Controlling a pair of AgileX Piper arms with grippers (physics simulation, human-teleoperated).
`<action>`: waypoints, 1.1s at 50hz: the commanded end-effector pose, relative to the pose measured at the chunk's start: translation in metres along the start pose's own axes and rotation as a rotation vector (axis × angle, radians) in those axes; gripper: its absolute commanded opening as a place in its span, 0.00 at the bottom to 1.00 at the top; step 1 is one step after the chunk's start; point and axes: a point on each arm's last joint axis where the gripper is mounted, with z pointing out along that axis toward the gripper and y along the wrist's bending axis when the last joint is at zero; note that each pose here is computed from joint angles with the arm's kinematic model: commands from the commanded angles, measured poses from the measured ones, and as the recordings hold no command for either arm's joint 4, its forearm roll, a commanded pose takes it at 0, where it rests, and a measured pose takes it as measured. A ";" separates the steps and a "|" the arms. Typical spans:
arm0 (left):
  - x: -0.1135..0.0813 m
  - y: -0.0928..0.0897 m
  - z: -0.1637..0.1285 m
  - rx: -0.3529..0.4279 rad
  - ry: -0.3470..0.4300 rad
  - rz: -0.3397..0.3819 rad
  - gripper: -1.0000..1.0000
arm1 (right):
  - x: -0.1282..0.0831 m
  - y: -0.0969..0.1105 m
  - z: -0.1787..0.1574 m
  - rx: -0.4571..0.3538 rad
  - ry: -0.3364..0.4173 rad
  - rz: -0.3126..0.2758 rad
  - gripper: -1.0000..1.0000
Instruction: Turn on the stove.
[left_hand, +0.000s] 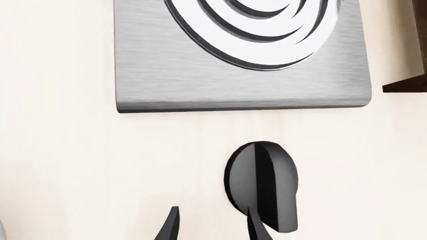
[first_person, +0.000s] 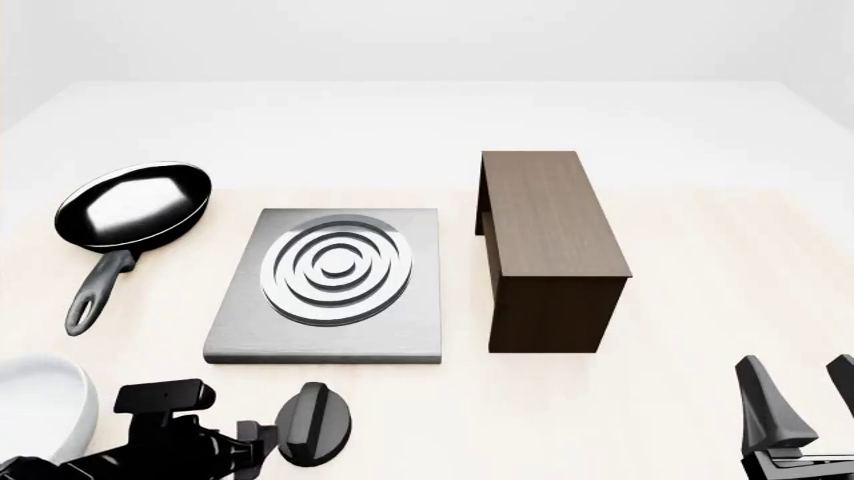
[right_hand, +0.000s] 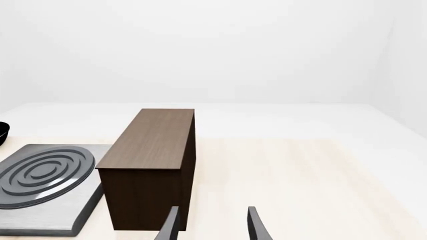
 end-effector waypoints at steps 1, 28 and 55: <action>-0.005 -0.007 0.001 0.019 0.003 0.025 1.00 | 0.000 0.000 0.000 0.000 0.000 0.000 1.00; 0.003 -0.041 0.023 0.128 0.057 -0.057 1.00 | 0.000 0.000 0.000 0.000 0.000 0.000 1.00; 0.017 -0.036 0.008 0.140 0.079 -0.120 1.00 | 0.000 0.000 0.000 0.000 0.000 0.000 1.00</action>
